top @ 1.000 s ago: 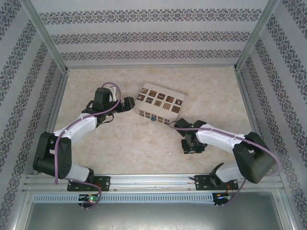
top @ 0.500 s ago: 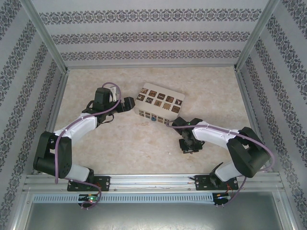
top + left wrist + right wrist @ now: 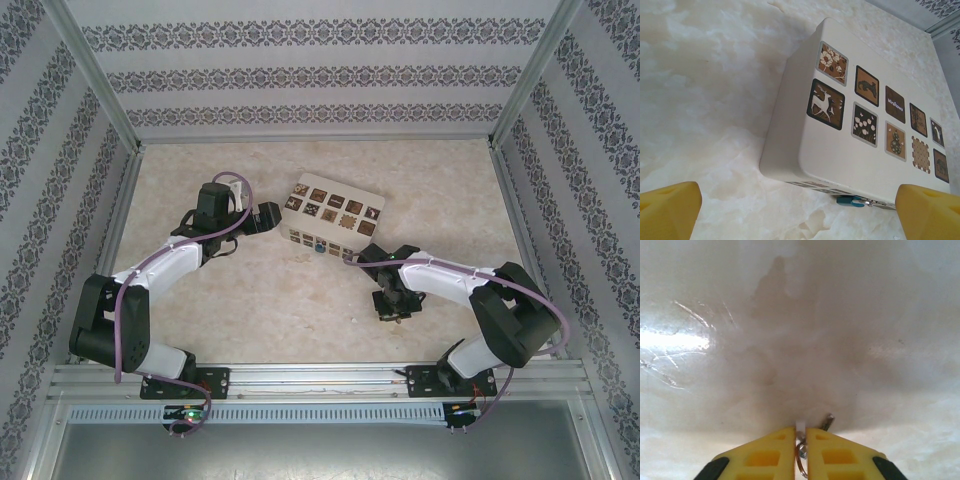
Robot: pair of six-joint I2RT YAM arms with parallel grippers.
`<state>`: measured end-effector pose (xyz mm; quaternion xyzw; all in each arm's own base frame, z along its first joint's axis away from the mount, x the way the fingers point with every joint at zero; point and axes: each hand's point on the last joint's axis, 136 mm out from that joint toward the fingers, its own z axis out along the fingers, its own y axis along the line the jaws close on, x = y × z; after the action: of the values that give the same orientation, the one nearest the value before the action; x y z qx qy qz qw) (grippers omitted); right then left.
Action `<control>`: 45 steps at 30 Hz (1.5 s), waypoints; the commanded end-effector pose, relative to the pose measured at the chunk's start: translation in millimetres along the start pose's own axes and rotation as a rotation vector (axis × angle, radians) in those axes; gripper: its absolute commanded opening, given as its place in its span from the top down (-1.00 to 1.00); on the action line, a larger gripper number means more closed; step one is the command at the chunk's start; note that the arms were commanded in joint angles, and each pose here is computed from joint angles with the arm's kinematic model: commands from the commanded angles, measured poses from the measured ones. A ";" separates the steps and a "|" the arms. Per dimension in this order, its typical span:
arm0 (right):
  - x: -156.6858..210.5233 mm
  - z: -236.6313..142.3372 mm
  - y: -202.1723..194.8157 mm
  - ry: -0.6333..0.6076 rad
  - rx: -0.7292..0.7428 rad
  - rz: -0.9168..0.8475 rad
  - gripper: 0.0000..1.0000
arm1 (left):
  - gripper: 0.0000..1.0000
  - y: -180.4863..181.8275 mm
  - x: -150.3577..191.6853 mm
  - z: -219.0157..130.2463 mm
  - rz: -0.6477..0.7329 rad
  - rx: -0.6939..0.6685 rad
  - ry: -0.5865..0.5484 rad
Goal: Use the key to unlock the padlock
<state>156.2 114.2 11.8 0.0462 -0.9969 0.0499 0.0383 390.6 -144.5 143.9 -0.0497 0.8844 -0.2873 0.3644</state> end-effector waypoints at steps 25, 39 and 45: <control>-80.5 -115.6 20.7 -0.472 -0.216 -0.005 1.00 | -0.99 -31.8 -31.7 -32.1 -0.096 0.070 -0.061; -142.3 -230.3 49.0 -0.846 -0.575 0.151 1.00 | -0.99 -81.5 -52.2 -29.7 -0.465 0.372 -0.070; -159.2 -266.5 57.0 -0.931 -0.736 0.254 1.00 | -0.98 -126.3 -68.9 -33.1 -0.449 0.586 -0.143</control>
<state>310.4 202.3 213.6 -0.0342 -0.9009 -0.2511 -0.3525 403.4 -192.8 232.5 -0.1897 0.7651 -0.5228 0.3246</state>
